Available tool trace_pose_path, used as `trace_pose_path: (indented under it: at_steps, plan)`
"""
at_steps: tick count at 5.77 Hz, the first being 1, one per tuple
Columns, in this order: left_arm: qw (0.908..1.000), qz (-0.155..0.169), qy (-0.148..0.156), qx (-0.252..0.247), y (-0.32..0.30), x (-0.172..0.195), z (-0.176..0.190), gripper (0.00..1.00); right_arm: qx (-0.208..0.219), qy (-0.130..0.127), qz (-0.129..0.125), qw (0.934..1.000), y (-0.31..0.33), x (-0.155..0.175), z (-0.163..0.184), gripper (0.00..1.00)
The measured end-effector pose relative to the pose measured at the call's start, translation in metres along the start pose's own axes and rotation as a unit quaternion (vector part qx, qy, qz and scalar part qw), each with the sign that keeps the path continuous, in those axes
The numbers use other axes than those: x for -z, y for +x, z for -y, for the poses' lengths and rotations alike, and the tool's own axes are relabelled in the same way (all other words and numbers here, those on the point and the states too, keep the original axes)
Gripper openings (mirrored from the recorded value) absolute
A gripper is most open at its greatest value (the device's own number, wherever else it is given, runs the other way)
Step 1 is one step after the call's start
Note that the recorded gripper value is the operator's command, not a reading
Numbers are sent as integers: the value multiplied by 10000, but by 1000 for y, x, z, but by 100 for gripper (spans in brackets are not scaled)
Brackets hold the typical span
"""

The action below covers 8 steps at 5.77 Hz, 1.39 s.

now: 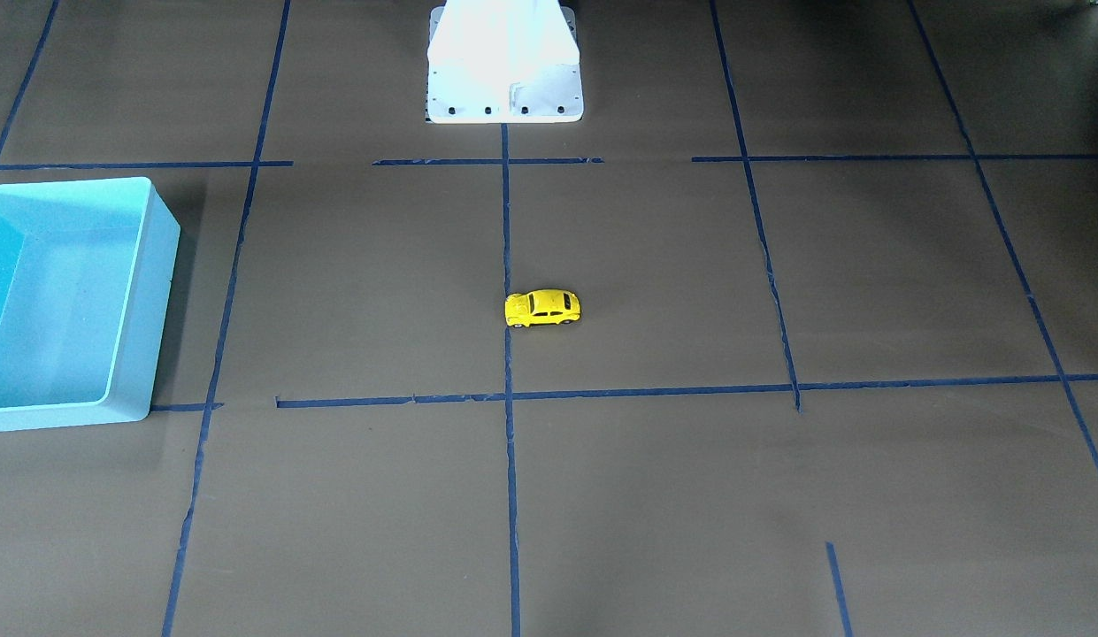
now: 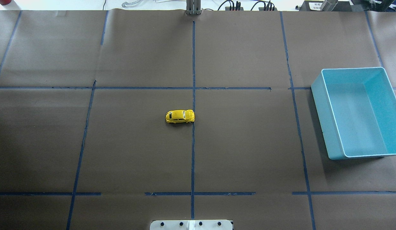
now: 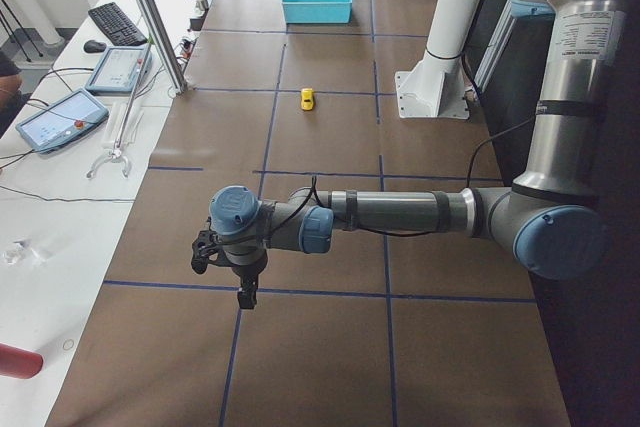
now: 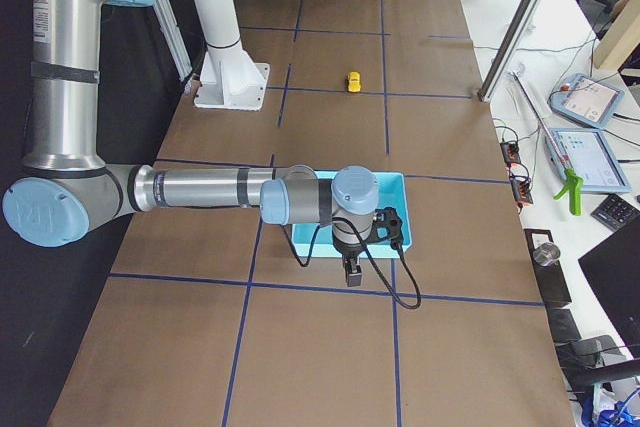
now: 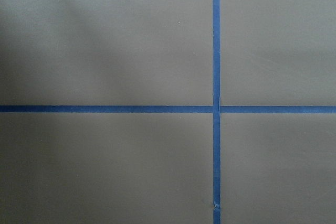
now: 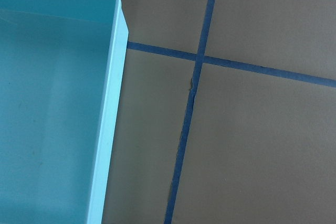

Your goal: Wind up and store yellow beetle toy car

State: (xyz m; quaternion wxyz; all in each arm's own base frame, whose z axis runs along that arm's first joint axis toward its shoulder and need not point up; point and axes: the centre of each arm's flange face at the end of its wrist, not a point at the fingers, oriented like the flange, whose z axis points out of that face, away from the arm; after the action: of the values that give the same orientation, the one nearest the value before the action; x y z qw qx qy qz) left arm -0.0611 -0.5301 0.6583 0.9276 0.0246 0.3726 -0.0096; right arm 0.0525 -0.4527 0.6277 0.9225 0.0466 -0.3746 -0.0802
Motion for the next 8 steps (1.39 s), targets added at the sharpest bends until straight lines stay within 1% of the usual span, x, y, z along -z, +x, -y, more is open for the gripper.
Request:
trace_pose_path:
  at_steps: [3, 5, 6, 7, 8]
  plan:
    - [10000, 1, -9, 11, -1, -1, 0, 100, 251, -31, -37, 9997, 4, -4, 0, 100]
    - [10000, -5, 34, -37, 5, 3, 3, 100, 334, -85, -3, 9994, 9, -9, -2, 100]
    - [9997, -18, 134, -179, 19, 13, 9, 100, 314, -88, 7, 9995, 9, -10, -2, 100]
    - [9988, -41, 228, -437, 46, 22, 14, 100, 293, -77, 13, 9995, 8, -8, 1, 100]
    - [9964, -87, 242, -809, 86, 22, 17, 100, 274, -72, 14, 9996, 6, -6, 3, 100]
